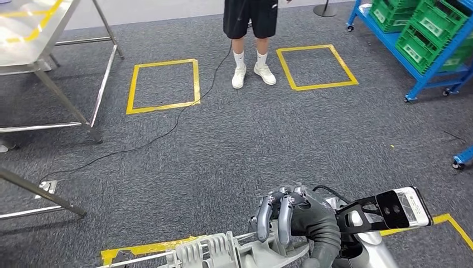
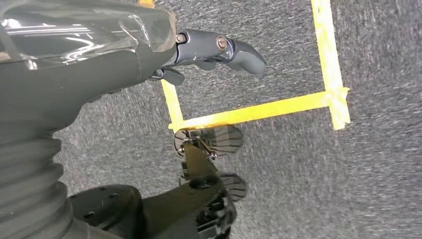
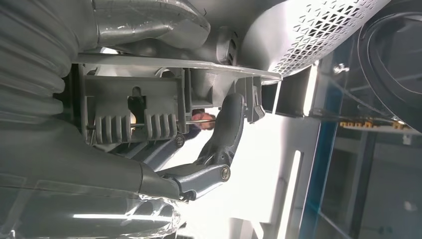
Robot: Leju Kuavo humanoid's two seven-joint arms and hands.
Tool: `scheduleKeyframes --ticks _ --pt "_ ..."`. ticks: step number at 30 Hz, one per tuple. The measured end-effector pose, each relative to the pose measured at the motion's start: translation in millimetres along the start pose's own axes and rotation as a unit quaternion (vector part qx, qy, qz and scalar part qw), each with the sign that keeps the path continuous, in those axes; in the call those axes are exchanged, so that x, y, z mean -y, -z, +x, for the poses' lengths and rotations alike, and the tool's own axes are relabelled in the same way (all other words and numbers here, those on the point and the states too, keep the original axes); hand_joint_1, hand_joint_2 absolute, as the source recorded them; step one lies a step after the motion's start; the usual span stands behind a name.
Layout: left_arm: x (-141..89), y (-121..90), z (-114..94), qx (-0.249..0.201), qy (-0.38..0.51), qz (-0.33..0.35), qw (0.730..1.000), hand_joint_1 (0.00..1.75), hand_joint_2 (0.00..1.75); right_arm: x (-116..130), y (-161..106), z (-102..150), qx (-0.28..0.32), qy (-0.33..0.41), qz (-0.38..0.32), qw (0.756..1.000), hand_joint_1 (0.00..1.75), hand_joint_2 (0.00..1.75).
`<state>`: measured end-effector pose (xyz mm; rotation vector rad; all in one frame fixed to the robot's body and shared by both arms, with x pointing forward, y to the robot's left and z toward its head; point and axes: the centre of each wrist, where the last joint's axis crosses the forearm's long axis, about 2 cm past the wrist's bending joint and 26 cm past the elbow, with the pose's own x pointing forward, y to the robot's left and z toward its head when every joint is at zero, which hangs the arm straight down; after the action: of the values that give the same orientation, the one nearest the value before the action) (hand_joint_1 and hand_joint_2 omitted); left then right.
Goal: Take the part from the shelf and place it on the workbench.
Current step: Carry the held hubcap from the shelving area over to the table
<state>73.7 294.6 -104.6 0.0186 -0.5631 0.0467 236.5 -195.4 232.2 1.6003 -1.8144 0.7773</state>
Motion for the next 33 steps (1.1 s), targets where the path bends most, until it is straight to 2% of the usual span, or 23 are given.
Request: scheduleKeyframes --ticks 33 --pt "-1.9 -1.8 -3.8 -0.003 -0.001 0.005 1.0 0.0 1.75 -2.2 -2.2 -1.2 0.004 0.005 0.0 1.0 1.75 1.75"
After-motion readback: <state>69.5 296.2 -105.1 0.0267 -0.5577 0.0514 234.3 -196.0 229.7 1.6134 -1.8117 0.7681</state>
